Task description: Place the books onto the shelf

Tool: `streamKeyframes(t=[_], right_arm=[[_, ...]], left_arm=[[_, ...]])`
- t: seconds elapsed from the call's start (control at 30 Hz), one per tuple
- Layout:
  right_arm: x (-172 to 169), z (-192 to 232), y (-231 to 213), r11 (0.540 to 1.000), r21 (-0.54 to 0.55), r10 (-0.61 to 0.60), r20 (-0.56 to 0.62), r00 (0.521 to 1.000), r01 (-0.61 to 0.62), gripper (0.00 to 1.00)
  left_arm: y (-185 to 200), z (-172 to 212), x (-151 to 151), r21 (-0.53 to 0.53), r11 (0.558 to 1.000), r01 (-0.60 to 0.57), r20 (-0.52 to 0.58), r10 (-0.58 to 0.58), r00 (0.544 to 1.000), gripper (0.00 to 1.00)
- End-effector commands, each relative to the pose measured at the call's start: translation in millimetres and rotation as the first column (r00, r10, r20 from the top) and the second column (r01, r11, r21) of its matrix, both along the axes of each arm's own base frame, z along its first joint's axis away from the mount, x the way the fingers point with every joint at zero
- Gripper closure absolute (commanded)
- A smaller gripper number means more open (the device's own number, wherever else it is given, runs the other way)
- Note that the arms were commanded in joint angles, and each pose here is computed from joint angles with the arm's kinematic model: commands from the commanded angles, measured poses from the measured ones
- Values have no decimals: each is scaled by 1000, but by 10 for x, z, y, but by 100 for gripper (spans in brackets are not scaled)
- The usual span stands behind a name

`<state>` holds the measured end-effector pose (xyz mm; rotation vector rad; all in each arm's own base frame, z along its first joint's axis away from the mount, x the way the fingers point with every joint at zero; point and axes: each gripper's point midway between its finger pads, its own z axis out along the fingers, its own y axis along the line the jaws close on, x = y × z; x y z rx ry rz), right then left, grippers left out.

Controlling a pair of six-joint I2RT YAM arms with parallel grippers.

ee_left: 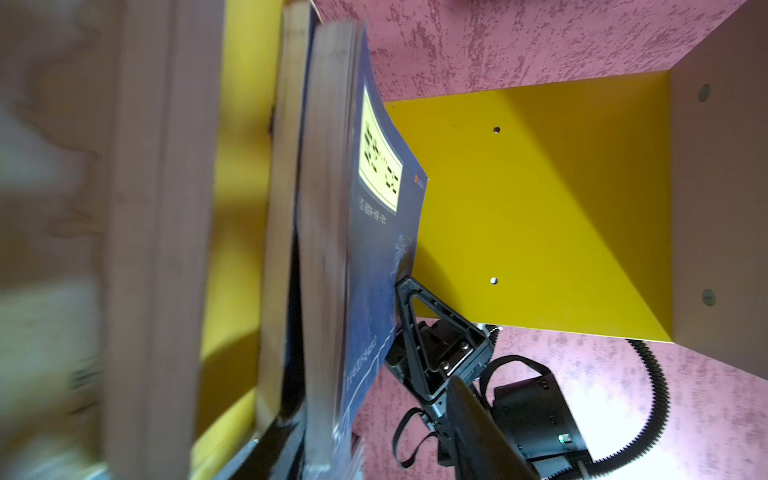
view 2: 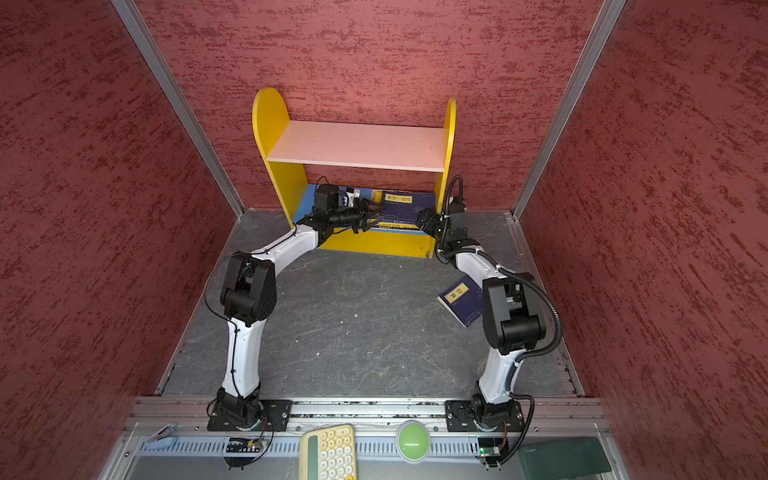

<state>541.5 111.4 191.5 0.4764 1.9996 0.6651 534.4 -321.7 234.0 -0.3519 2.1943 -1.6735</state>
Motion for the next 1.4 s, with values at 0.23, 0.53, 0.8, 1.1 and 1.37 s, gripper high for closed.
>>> streamKeyframes(t=[0.23, 0.53, 0.8, 1.1, 1.37], right_arm=[[47, 35, 43, 1000, -15, 9, -3, 1000, -9, 6], [62, 464, 147, 997, -7, 74, 100, 992, -74, 1], [-16, 646, 189, 993, -33, 119, 134, 984, -116, 1], [-167, 554, 177, 986, -82, 152, 107, 983, -143, 1], [-378, 437, 212, 964, -152, 230, 68, 971, -218, 1]], left_arm=[[175, 233, 49, 57, 997, -56, 78, 52, 996, 47], [112, 317, 8, 53, 998, -29, 130, 22, 991, 47], [1, 273, -152, 180, 983, 22, 220, -62, 974, 47], [-30, 260, -128, 260, 965, 14, 265, -86, 960, 49], [-60, 263, -90, 250, 968, 14, 252, -79, 965, 50]])
